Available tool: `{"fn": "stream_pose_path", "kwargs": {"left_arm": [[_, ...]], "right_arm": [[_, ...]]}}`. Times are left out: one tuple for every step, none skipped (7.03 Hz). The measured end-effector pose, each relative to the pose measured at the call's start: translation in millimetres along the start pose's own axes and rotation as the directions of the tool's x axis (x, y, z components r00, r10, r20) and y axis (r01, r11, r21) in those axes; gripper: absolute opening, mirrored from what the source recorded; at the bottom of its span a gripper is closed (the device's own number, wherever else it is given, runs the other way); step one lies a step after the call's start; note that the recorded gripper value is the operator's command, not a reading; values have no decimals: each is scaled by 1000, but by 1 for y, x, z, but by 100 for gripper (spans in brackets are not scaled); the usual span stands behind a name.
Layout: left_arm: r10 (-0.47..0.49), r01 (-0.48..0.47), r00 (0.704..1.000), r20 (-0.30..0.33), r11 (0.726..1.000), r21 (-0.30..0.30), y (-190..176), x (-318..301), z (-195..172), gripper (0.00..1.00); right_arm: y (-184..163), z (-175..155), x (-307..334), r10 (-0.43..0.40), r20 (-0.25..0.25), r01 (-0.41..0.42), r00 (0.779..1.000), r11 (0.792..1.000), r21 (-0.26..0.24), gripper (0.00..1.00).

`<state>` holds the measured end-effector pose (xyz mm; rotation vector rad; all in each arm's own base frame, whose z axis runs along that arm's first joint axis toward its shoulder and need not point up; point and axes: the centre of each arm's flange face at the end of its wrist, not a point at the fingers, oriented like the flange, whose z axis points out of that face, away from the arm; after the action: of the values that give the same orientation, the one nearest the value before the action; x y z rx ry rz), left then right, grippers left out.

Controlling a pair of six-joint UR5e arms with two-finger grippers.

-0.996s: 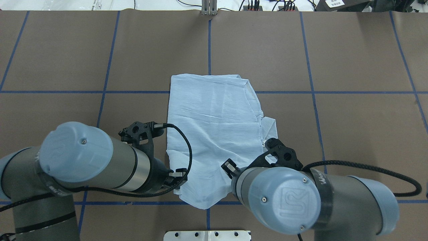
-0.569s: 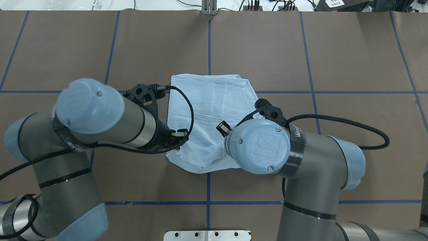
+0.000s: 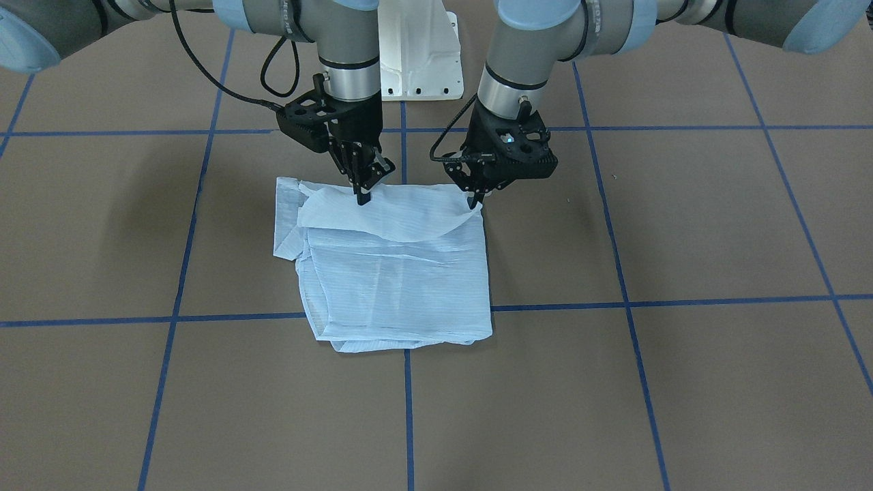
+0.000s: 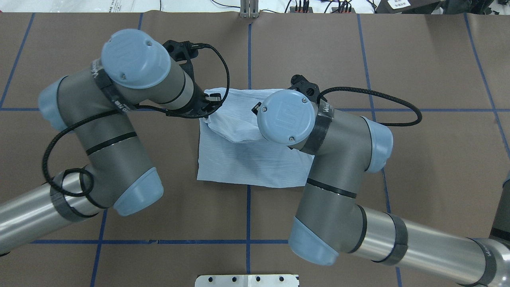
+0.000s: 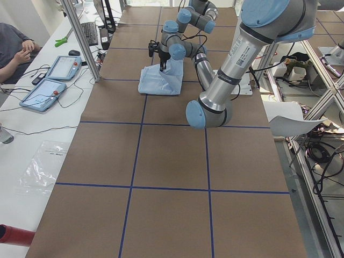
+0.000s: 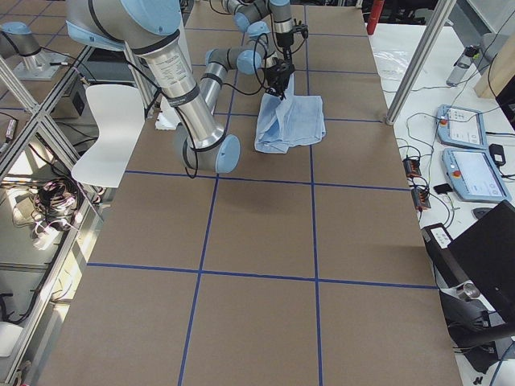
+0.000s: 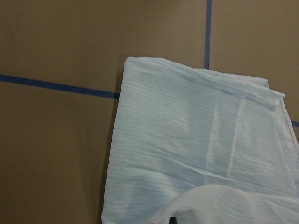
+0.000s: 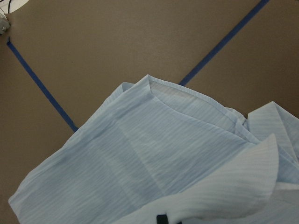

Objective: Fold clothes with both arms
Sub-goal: 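Lift the near edge with both grippers and fold it toward the far edge, then lay the folded edge at the shirt's far edge and open both grippers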

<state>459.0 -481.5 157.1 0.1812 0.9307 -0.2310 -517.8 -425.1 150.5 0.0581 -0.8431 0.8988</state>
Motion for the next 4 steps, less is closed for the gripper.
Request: {"fn": "stream_pose_path", "kwargs": {"left_arm": [[9, -9, 1000, 8, 1000, 24, -17, 6, 27, 0], [32, -32, 999, 5, 998, 44, -34, 3, 55, 0], [51, -51, 999, 11, 997, 56, -47, -1, 79, 0], [63, -64, 998, 22, 996, 66, -58, -2, 97, 0]], "right_arm": [[-9, 24, -15, -8, 1, 8, 1000, 1000, 18, 0], [-20, 51, -29, -16, 2, 16, 1000, 999, 36, 0], [-27, 73, -40, -23, -2, 23, 1000, 999, 49, 0], [-31, 93, -48, -31, -13, 32, 999, 998, 60, 0]]}}
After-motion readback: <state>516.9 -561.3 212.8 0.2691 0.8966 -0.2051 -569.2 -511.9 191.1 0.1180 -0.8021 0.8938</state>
